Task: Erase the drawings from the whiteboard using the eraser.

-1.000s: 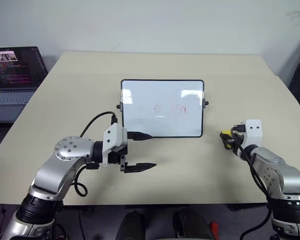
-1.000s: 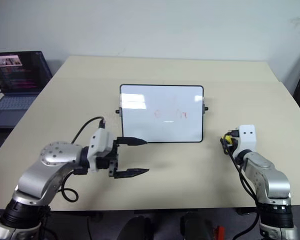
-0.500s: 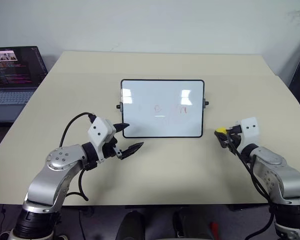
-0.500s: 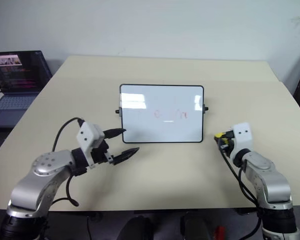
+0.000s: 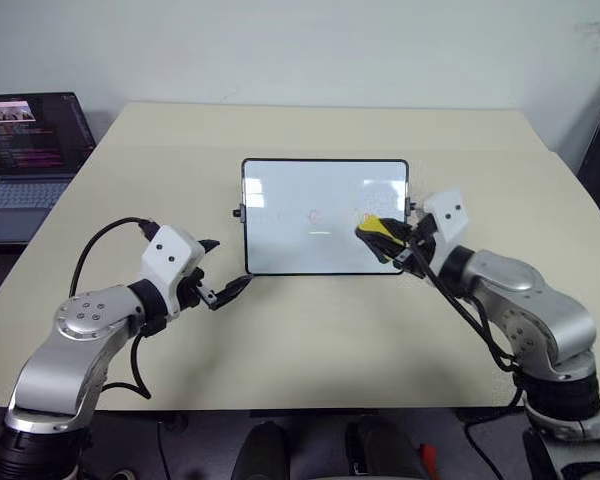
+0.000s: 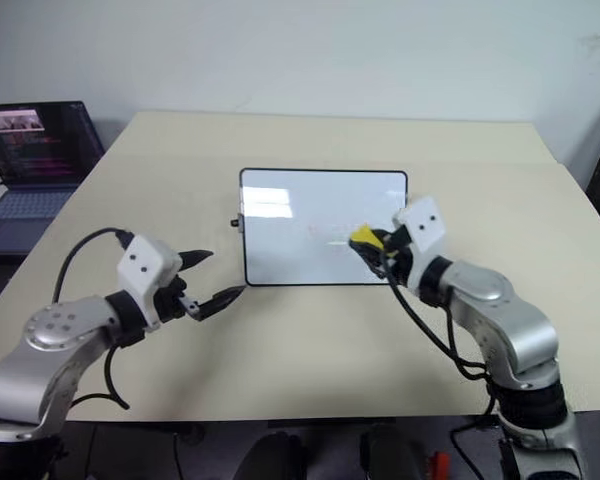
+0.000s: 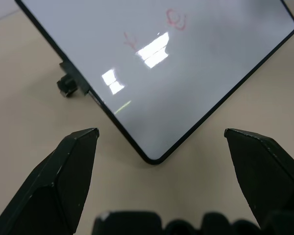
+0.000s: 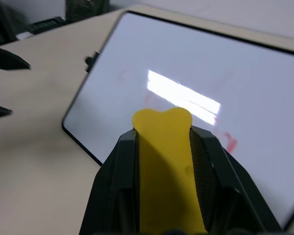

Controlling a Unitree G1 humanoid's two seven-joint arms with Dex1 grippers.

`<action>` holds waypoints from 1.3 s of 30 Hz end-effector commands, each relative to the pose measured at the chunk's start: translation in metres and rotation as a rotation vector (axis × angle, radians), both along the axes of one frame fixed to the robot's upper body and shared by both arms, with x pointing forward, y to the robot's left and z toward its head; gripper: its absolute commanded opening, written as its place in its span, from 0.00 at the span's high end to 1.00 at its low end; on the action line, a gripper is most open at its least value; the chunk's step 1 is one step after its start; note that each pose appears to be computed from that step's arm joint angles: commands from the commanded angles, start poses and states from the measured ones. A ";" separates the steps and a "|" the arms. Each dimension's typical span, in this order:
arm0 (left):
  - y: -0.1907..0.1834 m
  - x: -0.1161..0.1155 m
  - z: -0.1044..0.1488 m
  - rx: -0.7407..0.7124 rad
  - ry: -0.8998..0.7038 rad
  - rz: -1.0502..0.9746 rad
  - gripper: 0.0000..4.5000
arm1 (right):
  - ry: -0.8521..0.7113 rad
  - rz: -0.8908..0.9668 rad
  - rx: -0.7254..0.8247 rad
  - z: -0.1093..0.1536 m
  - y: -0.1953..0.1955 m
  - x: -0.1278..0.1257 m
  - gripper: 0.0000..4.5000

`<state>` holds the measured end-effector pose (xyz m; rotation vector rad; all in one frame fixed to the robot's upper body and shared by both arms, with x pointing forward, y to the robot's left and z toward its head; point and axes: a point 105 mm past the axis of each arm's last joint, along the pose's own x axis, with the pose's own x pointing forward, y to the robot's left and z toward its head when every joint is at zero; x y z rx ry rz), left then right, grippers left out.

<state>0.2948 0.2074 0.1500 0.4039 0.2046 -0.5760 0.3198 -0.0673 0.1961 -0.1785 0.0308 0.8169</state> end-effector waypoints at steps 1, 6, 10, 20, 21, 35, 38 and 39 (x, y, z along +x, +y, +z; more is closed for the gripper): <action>0.014 0.008 0.018 0.020 -0.058 0.082 0.00 | -0.136 0.110 -0.099 0.015 0.034 0.004 0.76; 0.011 0.010 0.018 0.023 -0.052 0.069 0.00 | -0.251 0.207 -0.188 0.032 0.073 0.017 0.76; 0.004 0.010 0.017 0.024 -0.053 0.037 0.00 | -0.273 0.252 -0.214 0.035 0.097 0.028 0.76; -0.008 0.005 0.011 0.019 -0.040 -0.015 0.00 | -0.296 0.225 -0.334 0.027 0.126 0.070 0.76; -0.009 0.005 0.011 0.019 -0.041 -0.017 0.00 | -0.298 0.214 -0.347 0.026 0.126 0.075 0.76; -0.017 0.004 0.009 0.017 -0.049 -0.047 0.00 | -0.227 0.314 -0.632 -0.026 0.110 0.083 0.76; -0.017 0.006 0.008 0.022 -0.054 -0.048 0.00 | -0.351 0.181 -0.584 0.001 0.110 0.098 0.76; -0.018 0.006 0.008 0.019 -0.054 -0.054 0.00 | -0.394 0.129 -0.564 0.012 0.108 0.104 0.76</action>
